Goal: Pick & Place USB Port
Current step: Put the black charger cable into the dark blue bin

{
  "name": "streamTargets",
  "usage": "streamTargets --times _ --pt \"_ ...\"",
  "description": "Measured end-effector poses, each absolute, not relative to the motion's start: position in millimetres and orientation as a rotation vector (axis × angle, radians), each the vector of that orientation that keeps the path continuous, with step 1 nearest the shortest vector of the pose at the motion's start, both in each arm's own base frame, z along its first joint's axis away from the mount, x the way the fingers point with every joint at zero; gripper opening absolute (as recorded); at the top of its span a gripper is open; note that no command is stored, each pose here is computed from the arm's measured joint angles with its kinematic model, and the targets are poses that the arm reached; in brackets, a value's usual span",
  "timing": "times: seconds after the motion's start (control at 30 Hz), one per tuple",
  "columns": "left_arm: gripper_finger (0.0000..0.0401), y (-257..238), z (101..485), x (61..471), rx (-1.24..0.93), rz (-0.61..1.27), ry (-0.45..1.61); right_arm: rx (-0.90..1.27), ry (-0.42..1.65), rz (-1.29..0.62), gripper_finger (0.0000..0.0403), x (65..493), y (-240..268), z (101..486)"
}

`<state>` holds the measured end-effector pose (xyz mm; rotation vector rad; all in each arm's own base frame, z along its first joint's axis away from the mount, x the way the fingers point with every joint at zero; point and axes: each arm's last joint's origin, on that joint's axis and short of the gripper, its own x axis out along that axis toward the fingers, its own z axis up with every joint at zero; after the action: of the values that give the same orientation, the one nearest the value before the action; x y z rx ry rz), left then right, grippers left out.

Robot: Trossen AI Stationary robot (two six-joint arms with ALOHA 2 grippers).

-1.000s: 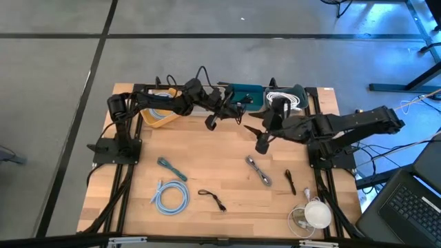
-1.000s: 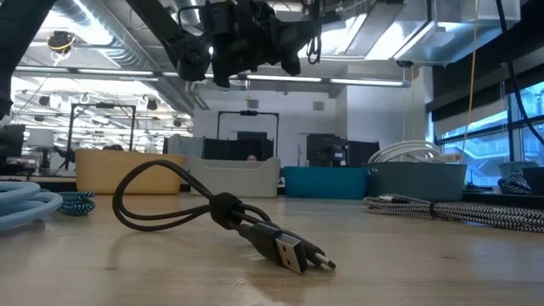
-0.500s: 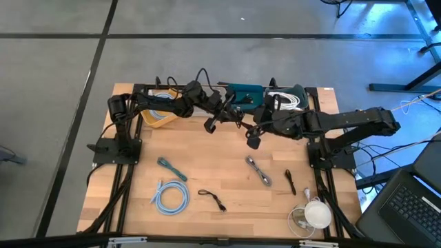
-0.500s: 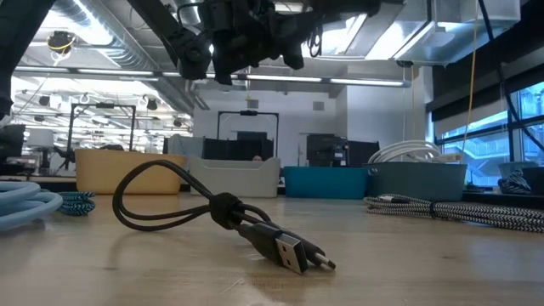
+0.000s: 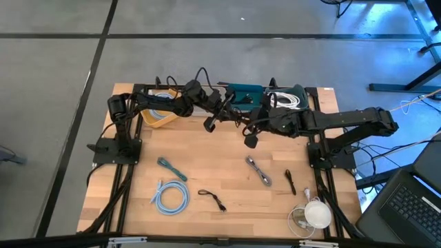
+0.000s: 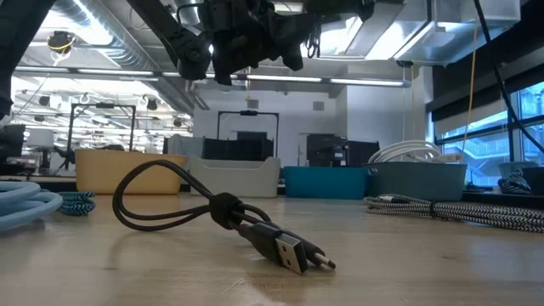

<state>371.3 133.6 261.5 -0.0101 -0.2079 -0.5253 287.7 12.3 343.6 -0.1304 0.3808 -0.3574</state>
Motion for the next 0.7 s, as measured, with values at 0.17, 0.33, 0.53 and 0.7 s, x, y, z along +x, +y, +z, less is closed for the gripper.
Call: streamTargets --times 0.17,0.33,0.53,0.7 --pt "0.0082 136 258 372 -0.097 -0.504 -0.159 -0.148 0.414 -0.369 0.0035 286 12 341" --pt "0.0159 144 249 371 -0.167 -0.483 -0.069 -0.173 0.510 -0.462 0.0035 279 9 347" --pt "0.0230 161 254 353 -0.254 -0.443 0.072 -0.177 0.712 -0.633 0.0035 257 -4 357" --pt "0.0240 161 277 316 -0.188 -0.212 0.257 -0.115 0.825 -0.668 0.0035 251 -38 351"
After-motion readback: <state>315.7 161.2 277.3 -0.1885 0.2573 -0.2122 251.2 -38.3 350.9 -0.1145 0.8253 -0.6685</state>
